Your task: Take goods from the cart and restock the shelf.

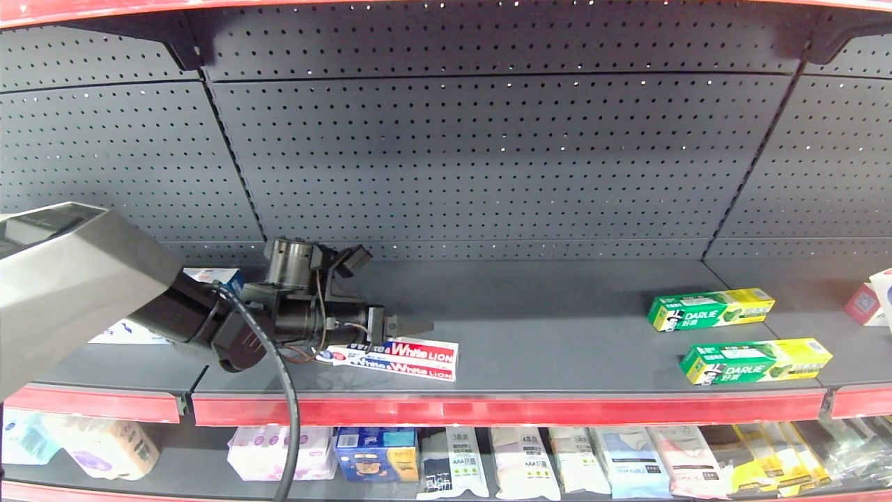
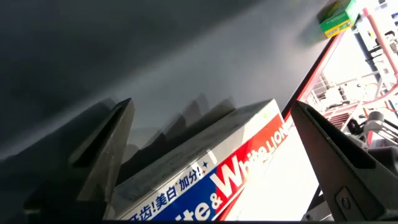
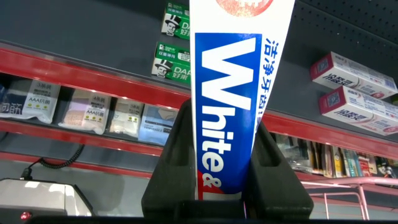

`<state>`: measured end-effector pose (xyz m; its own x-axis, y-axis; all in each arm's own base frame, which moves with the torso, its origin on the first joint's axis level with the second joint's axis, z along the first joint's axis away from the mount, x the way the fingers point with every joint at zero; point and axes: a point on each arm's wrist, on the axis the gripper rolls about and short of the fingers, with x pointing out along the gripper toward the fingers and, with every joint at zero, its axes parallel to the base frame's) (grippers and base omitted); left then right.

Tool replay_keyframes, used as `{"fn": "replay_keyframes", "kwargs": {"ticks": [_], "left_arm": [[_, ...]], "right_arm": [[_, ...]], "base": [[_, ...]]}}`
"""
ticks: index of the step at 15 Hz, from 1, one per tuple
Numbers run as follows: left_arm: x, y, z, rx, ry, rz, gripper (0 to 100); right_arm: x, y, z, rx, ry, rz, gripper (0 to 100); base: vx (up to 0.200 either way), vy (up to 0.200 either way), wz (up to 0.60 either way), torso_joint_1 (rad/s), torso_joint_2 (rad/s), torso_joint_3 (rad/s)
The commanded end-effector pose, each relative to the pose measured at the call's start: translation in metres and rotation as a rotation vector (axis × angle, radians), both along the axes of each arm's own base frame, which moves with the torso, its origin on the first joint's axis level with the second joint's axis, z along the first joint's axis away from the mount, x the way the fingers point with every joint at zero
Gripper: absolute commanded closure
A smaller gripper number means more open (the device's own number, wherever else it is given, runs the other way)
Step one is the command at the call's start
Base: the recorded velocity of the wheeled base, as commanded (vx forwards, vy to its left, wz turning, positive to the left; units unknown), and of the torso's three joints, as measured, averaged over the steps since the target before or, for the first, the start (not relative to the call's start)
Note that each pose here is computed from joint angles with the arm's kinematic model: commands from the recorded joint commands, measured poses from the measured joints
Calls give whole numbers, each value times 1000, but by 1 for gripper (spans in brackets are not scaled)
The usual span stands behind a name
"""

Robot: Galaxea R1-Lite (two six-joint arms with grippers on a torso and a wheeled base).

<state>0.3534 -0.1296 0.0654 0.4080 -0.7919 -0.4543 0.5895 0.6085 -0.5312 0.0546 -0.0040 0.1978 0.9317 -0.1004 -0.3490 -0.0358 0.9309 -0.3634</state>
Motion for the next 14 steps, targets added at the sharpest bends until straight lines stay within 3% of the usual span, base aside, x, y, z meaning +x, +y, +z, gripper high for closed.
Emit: {"fn": "replay_keyframes", "kwargs": {"ticks": [1, 14], "left_arm": [[-5, 3, -2, 7, 13, 5, 0], [-22, 8, 8, 8, 17, 6, 0]], "right_arm": [[0, 0, 0, 0, 0, 1, 100], [-2, 0, 0, 0, -10, 4, 100]], "base": [[0, 0, 0, 0, 0, 0], [0, 0, 0, 0, 0, 0]]}}
